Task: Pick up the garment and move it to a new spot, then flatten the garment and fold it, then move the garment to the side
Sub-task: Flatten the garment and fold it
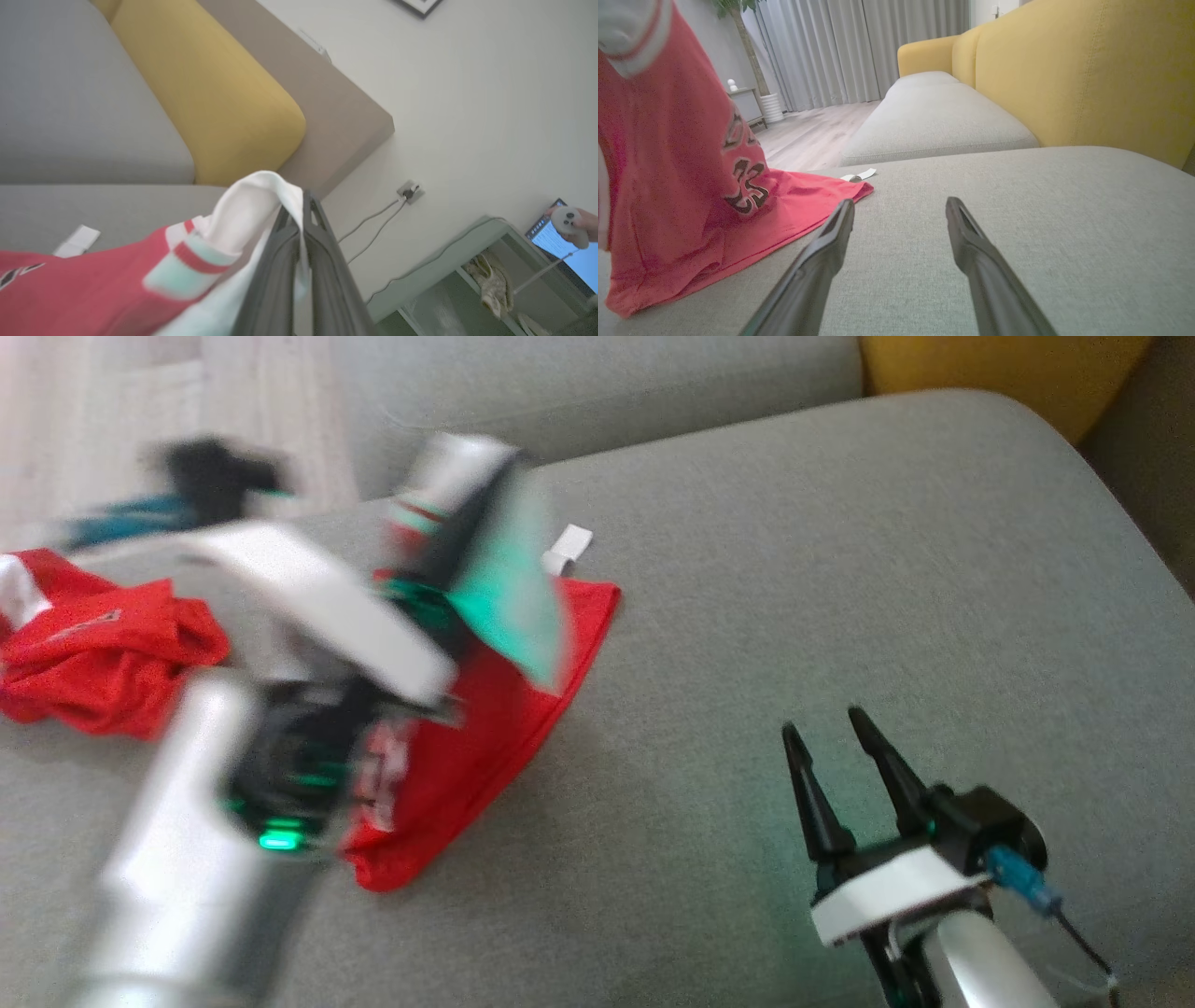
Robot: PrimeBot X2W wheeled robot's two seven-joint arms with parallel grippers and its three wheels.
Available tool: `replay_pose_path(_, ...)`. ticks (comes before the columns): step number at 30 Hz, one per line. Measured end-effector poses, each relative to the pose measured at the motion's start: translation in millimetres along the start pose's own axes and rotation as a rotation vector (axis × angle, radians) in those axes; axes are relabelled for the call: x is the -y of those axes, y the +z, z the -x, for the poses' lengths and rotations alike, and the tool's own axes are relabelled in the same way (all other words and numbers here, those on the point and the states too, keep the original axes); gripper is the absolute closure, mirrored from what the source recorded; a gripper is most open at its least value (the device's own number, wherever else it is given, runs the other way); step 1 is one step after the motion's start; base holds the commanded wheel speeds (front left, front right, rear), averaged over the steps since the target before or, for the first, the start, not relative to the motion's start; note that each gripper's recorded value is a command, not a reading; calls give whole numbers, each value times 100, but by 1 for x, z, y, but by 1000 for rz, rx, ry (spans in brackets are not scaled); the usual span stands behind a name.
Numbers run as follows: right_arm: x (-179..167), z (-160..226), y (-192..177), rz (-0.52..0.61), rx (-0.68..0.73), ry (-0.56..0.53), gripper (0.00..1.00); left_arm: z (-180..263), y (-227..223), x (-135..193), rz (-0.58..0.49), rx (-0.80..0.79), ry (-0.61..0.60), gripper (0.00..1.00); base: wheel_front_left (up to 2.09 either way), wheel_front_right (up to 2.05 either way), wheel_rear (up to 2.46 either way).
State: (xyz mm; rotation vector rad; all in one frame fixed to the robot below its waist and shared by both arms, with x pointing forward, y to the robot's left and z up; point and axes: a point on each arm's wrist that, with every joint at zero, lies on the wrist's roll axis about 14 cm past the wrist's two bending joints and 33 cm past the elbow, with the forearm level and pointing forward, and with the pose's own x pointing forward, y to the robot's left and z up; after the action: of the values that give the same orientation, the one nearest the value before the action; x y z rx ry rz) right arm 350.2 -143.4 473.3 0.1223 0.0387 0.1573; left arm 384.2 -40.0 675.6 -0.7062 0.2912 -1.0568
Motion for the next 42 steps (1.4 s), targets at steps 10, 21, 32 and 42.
replay_pose_path(10, 20, -1, 8, -28, 19, -63, 0, -80, -140, 5, 146, -302, -67, 100, 0, 0, 0)
replay_pose_path(21, 47, 10, 0, -25, -9, -154, 0, -98, -198, 2, -17, -355, -117, 0, 0, 0, 0)
replay_pose_path(32, 35, 6, 6, -11, 14, -113, 0, -52, -197, -54, -255, -293, 97, 0, 0, 0, 0)
replay_pose_path(42, 23, 11, -3, -5, -5, -79, 0, 78, -184, -162, -257, -144, 636, 0, 0, 0, 0)
